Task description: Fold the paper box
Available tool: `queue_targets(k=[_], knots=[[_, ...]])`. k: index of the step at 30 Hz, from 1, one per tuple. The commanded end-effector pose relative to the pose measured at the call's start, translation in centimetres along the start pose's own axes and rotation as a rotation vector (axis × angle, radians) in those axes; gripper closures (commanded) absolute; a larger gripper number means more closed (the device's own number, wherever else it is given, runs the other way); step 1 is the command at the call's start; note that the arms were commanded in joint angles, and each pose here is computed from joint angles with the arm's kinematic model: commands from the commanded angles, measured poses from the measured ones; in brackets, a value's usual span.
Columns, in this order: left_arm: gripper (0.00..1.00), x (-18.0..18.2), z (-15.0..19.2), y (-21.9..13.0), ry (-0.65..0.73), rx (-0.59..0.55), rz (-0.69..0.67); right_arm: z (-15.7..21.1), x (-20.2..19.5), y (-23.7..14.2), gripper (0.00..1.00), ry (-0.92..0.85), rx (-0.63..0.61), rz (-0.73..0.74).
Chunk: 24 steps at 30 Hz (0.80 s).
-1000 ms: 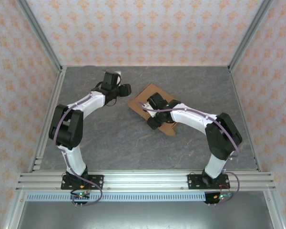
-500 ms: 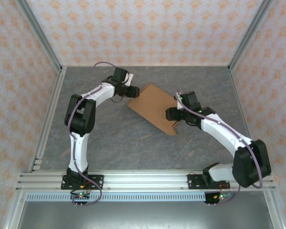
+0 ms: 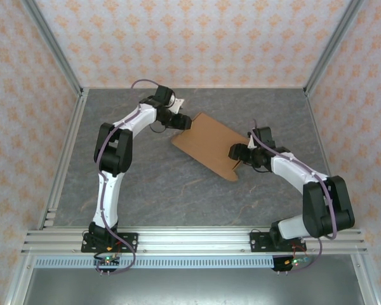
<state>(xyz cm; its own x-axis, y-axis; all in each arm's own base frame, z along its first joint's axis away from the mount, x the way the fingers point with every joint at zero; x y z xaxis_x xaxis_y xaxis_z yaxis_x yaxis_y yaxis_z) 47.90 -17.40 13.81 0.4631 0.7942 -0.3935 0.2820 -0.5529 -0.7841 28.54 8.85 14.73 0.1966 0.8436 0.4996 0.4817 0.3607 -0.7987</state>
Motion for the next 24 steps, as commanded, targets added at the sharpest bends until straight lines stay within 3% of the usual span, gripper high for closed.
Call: queue_targets(k=[1,10,24], knots=[[0.37,-1.0,1.0,-0.9,-0.023,0.011,0.037,-1.4,0.7,0.3,0.30,-0.009,-0.030,-0.027],[0.37,-1.4,5.3,-3.9,-0.073,-0.057,-0.060,-3.9,1.6,2.3,0.36,-0.124,0.025,0.039],[0.37,-0.9,9.8,-4.1,-0.141,-0.062,-0.157,-4.1,0.3,4.3,0.46,-0.169,0.075,0.168]])
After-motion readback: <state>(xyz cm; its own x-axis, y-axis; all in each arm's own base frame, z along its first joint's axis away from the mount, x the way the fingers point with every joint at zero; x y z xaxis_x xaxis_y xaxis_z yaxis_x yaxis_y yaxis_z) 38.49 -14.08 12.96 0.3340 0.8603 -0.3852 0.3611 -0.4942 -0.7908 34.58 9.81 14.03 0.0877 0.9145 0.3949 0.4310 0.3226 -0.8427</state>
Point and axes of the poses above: each hand's point on the last joint's axis, 136 mm out from that joint toward the fingers, its own y axis out along the fingers, its own x axis along the line the jaws close on, z = x × y, the point moved 9 cm from there along -y, back along the fingers, and after that the axes turned 8 degrees about y, right-handed, at the moved point
